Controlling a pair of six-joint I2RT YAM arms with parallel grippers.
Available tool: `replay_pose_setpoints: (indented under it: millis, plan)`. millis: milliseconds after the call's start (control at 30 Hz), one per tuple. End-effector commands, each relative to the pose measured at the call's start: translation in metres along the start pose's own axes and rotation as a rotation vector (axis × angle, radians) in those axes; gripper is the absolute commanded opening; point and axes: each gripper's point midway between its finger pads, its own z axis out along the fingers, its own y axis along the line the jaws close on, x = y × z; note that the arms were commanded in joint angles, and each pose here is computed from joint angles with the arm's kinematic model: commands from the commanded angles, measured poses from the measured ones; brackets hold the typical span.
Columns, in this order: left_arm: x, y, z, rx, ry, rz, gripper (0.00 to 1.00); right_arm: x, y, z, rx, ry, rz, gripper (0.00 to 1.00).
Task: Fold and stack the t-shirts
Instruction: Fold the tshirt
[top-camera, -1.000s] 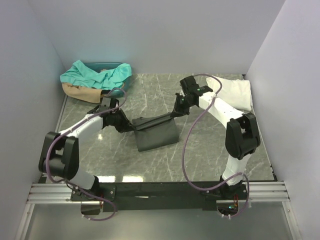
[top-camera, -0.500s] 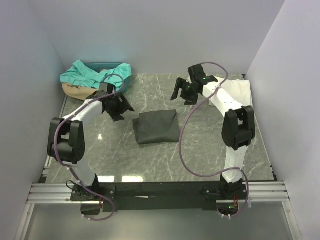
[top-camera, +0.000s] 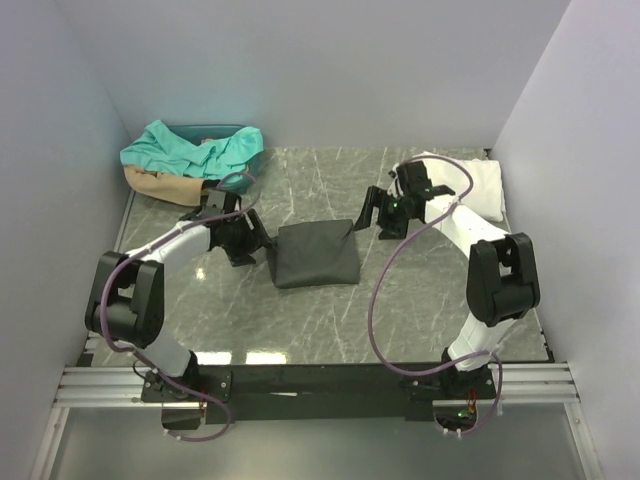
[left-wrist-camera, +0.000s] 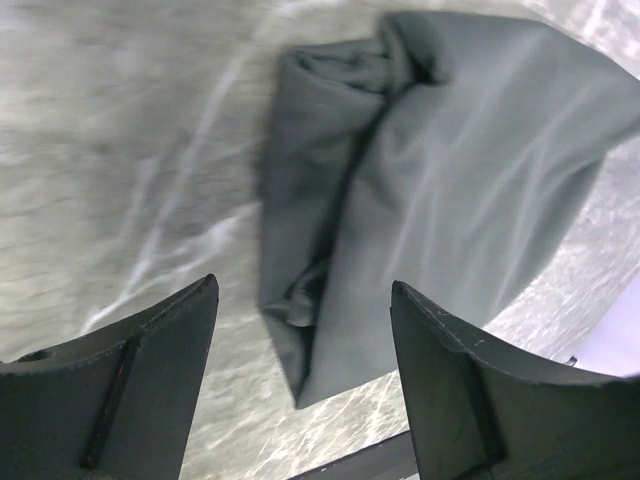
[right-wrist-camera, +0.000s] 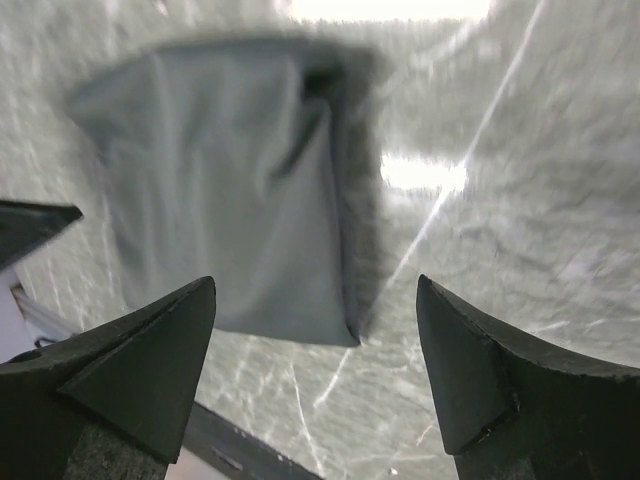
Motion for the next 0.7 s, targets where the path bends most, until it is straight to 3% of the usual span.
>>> replay_pose_setpoints:
  millis: [0, 433, 667]
  plan:
    - [-0.012, -0.031, 0.0, 0.082, -0.046, 0.038, 0.75, -0.003, 0.01, 0.002, -0.083, -0.027, -0.023, 0.87]
    - [-0.027, -0.053, 0.043, 0.058, -0.015, 0.092, 0.67, 0.005, 0.008, 0.007, -0.099, -0.008, -0.02, 0.86]
    - [-0.017, -0.052, 0.056, 0.049, 0.023, 0.099, 0.53, 0.01, 0.007, 0.008, -0.099, 0.002, -0.011, 0.86]
